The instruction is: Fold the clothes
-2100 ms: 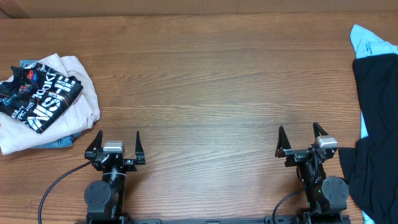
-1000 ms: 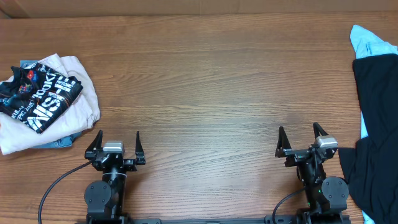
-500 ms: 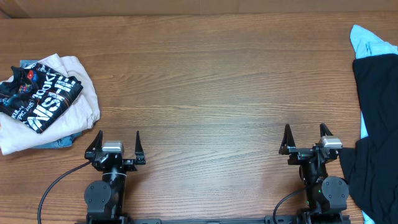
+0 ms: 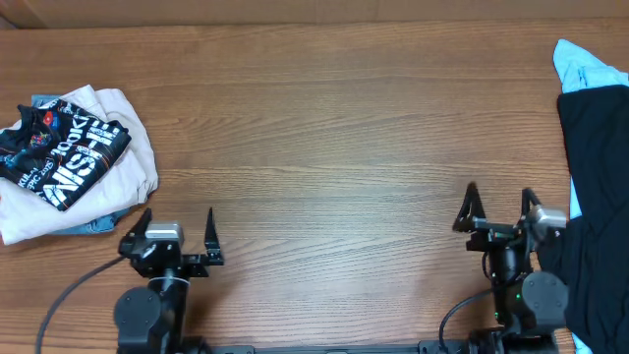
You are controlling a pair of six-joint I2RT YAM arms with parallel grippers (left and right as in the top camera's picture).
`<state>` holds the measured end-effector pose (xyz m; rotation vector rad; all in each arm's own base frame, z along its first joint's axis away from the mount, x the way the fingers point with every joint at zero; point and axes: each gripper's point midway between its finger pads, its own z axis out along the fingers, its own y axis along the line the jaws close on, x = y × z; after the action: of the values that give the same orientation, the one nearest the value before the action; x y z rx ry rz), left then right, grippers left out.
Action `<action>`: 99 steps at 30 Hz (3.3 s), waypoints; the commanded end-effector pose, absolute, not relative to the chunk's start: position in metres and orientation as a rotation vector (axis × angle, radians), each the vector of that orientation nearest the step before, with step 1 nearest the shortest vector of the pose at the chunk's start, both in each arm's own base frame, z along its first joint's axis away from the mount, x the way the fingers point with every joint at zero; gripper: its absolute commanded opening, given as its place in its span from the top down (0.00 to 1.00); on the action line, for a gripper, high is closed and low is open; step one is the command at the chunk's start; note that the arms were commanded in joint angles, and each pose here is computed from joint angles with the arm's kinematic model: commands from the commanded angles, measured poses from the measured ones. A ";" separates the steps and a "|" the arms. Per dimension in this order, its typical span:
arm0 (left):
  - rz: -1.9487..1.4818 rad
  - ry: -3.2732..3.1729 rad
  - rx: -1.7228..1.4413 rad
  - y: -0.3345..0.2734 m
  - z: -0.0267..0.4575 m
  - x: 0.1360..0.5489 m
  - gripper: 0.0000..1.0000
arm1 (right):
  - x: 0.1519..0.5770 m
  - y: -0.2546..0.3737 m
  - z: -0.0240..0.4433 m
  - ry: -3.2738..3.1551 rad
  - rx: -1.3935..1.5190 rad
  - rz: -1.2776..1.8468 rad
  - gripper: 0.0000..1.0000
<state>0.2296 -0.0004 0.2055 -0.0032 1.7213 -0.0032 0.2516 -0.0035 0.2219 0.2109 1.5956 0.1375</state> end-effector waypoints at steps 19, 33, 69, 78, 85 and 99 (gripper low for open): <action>-0.014 2.280 -0.019 -0.003 0.243 0.279 0.00 | 0.340 -0.034 0.215 2.338 0.313 -0.052 0.00; -0.060 2.278 -0.004 -0.009 0.242 0.283 0.00 | 0.227 -0.162 0.079 2.406 1.525 -0.354 0.00; -0.083 2.254 0.008 -0.013 0.247 0.286 0.04 | 0.216 -0.174 0.026 2.513 1.667 -0.369 0.96; -0.082 2.239 0.009 -0.013 0.250 0.289 0.03 | 0.338 -0.109 0.195 2.478 0.910 -0.137 0.96; -0.081 2.236 0.009 -0.013 0.250 0.289 0.03 | 0.380 0.051 0.215 2.532 0.328 0.089 0.96; -0.082 2.239 0.009 -0.013 0.249 0.290 0.00 | 0.474 0.238 0.256 2.069 -0.066 0.570 0.96</action>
<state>0.2867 -0.0091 0.2369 0.0065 2.2691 -0.0611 0.4652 0.2094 0.2197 0.0011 2.2037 0.4086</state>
